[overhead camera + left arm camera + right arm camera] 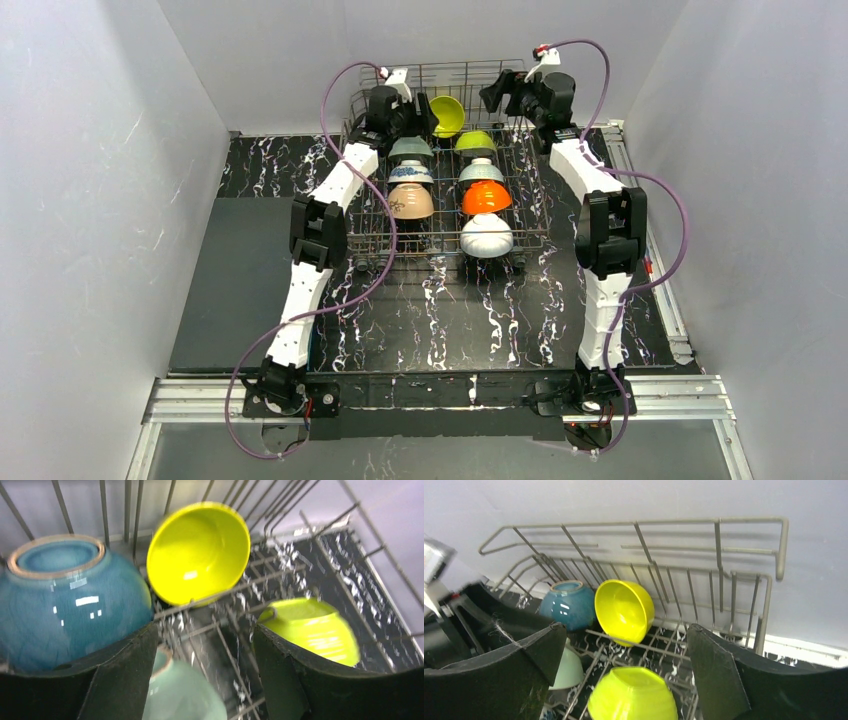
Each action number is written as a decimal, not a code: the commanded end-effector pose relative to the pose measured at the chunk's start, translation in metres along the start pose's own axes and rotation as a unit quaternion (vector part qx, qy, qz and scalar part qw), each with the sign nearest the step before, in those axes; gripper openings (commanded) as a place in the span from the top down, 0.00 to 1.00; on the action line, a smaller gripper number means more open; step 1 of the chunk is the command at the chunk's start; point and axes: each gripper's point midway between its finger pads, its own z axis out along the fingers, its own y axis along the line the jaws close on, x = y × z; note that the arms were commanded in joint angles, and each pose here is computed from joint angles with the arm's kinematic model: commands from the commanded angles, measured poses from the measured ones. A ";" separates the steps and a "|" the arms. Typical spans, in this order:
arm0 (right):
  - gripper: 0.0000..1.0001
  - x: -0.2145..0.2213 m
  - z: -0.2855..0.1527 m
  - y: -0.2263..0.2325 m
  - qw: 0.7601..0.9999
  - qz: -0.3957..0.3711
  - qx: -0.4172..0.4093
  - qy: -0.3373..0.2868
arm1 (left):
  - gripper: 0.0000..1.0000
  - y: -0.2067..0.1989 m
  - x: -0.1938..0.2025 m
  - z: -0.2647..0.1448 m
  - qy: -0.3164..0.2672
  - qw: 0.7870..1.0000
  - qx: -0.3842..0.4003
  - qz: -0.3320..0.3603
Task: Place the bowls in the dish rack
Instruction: Adjust the bowl in the dish rack, then adjust the dish rack at the center of the board.
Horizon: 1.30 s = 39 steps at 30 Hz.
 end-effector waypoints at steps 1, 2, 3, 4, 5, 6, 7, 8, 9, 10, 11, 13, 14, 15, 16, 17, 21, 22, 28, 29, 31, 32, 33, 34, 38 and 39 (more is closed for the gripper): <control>0.01 0.009 -0.007 -0.016 0.999 0.002 0.023 0.027 | 0.33 -0.030 -0.088 -0.008 -0.134 0.991 0.021 0.016; 0.01 0.011 -0.008 -0.020 0.999 0.001 0.028 0.033 | 0.33 -0.025 -0.086 -0.004 -0.140 0.990 0.014 0.018; 0.01 0.012 -0.009 -0.024 0.999 -0.001 0.033 0.038 | 0.34 -0.022 -0.083 -0.002 -0.144 0.989 0.009 0.021; 0.01 0.014 -0.011 -0.029 0.998 0.001 0.040 0.045 | 0.34 -0.019 -0.082 0.001 -0.148 0.989 0.007 0.025; 0.01 0.016 -0.013 -0.031 0.998 0.001 0.044 0.051 | 0.35 -0.018 -0.079 0.004 -0.152 0.988 0.009 0.027; 0.01 0.017 -0.015 -0.033 0.997 0.001 0.044 0.055 | 0.36 -0.016 -0.078 0.007 -0.156 0.987 0.011 0.029; 0.01 0.018 -0.016 -0.035 0.997 -0.001 0.046 0.059 | 0.36 -0.017 -0.077 0.010 -0.161 0.986 0.017 0.031; 0.01 0.018 -0.019 -0.037 0.997 -0.006 0.049 0.060 | 0.37 -0.020 -0.077 0.010 -0.165 0.985 0.025 0.033; 0.01 0.018 -0.020 -0.038 0.997 -0.014 0.054 0.062 | 0.37 -0.024 -0.080 0.008 -0.169 0.984 0.036 0.035; 0.01 0.017 -0.022 -0.041 0.996 -0.025 0.061 0.064 | 0.37 -0.031 -0.084 0.006 -0.172 0.983 0.049 0.038; 0.01 0.015 -0.024 -0.046 0.994 -0.035 0.074 0.065 | 0.37 -0.037 -0.090 0.000 -0.175 0.982 0.058 0.045; 0.01 0.012 -0.029 -0.060 0.990 -0.050 0.107 0.071 | 0.36 -0.047 -0.105 -0.016 -0.180 0.979 0.063 0.070; 0.01 0.010 -0.031 -0.067 0.988 -0.052 0.123 0.074 | 0.35 -0.050 -0.114 -0.027 -0.185 0.977 0.057 0.088; 0.01 0.010 -0.034 -0.076 0.986 -0.052 0.140 0.077 | 0.34 -0.050 -0.120 -0.037 -0.186 0.976 0.048 0.103; 0.01 0.012 -0.035 -0.082 0.984 -0.049 0.150 0.083 | 0.31 -0.047 -0.119 -0.046 -0.180 0.976 0.035 0.116; 0.01 0.013 -0.036 -0.090 0.983 -0.043 0.157 0.087 | 0.29 -0.046 -0.126 -0.058 -0.181 0.975 0.022 0.129; 0.01 0.032 -0.038 -0.106 0.979 0.005 0.160 0.123 | 0.22 -0.033 -0.148 -0.107 -0.166 0.972 -0.040 0.162; 0.01 0.039 -0.037 -0.108 0.978 0.014 0.158 0.134 | 0.21 -0.027 -0.152 -0.118 -0.161 0.972 -0.058 0.163; 0.01 0.069 -0.026 -0.097 0.978 0.063 0.106 0.167 | 0.17 0.026 -0.151 -0.164 -0.093 0.977 -0.150 0.122; 0.02 0.073 -0.024 -0.097 0.977 0.068 0.104 0.172 | 0.16 0.036 -0.148 -0.168 -0.081 0.977 -0.162 0.113; 0.05 0.083 -0.021 -0.096 0.976 0.080 0.096 0.180 | 0.12 0.054 -0.138 -0.175 -0.054 0.980 -0.173 0.083; 0.08 0.087 -0.019 -0.096 0.975 0.086 0.089 0.183 | 0.12 0.061 -0.129 -0.178 -0.033 0.984 -0.166 0.055; 0.10 0.091 -0.018 -0.094 0.975 0.092 0.082 0.186 | 0.11 0.068 -0.125 -0.179 -0.022 0.985 -0.166 0.037; 0.12 0.095 -0.016 -0.093 0.974 0.098 0.077 0.189 | 0.11 0.075 -0.117 -0.180 -0.005 0.986 -0.167 0.014; 0.20 0.104 -0.013 -0.089 0.972 0.114 0.058 0.195 | 0.08 0.092 -0.082 -0.180 0.058 0.985 -0.153 -0.061; 0.22 0.106 -0.013 -0.089 0.972 0.117 0.057 0.197 | 0.08 0.093 -0.073 -0.177 0.070 0.985 -0.142 -0.074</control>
